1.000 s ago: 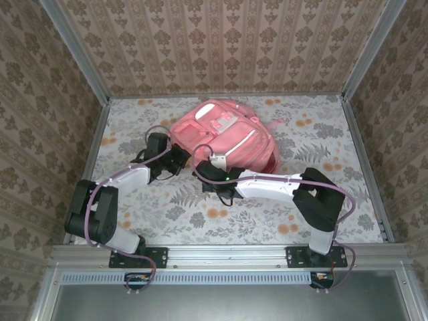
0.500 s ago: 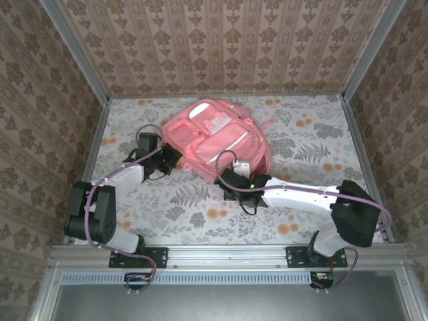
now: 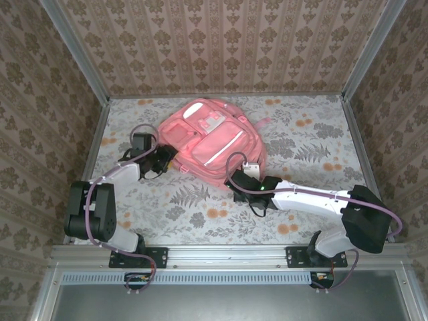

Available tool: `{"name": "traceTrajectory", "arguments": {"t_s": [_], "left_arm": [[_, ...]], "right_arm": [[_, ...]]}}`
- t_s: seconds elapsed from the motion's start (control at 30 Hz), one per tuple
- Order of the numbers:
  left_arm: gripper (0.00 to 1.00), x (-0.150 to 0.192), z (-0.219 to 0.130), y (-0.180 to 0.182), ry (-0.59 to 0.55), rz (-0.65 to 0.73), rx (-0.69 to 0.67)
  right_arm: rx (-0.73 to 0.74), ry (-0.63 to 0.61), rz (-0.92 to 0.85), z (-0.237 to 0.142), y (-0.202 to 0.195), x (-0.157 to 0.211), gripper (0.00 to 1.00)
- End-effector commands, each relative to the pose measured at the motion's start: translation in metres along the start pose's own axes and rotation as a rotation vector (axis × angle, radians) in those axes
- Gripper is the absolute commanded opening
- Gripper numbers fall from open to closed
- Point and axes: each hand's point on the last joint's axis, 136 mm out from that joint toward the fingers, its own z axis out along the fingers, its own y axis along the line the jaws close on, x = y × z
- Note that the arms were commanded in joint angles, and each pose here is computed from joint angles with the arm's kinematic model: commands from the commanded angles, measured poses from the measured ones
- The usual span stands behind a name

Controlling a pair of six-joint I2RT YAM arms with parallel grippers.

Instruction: Pack books, pencil case, and school supplies into a backpack

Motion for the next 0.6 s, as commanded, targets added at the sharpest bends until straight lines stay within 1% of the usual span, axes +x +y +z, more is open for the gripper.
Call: {"name": "traceTrajectory", "arguments": {"t_s": [0.0,0.03,0.1,0.17,0.23,0.27,0.33,0.4,0.57], "left_arm": [[0.58,-0.007,-0.018,-0.001,-0.061,0.071,-0.051],[0.58,-0.001,-0.024,0.0,-0.057,0.093,-0.065],[0.57,0.016,-0.036,0.003,-0.034,0.139,-0.091],[0.56,0.036,-0.044,0.005,0.0,0.17,-0.099],[0.55,0.058,-0.049,0.005,0.036,0.203,-0.083],[0.52,0.069,-0.05,0.004,0.052,0.222,-0.073],[0.5,0.086,-0.048,0.002,0.078,0.242,-0.048],[0.5,0.102,-0.042,-0.001,0.112,0.262,-0.026],[0.49,0.13,-0.025,-0.022,0.178,0.338,0.018]], "right_arm": [[0.071,0.014,-0.044,0.0,-0.009,-0.004,0.1],[0.069,0.017,-0.045,0.001,-0.007,-0.005,0.13],[0.058,0.016,-0.041,0.0,-0.003,-0.007,0.16],[0.043,0.012,-0.034,-0.001,0.0,-0.008,0.23],[0.022,0.009,-0.023,-0.002,0.003,-0.01,0.25],[0.019,0.012,-0.022,-0.002,0.003,-0.01,0.27],[-0.012,-0.001,-0.002,-0.002,0.01,-0.015,0.28],[-0.025,0.004,0.01,-0.001,0.012,-0.016,0.3],[-0.04,0.006,0.02,0.001,0.013,-0.018,0.29]]}}
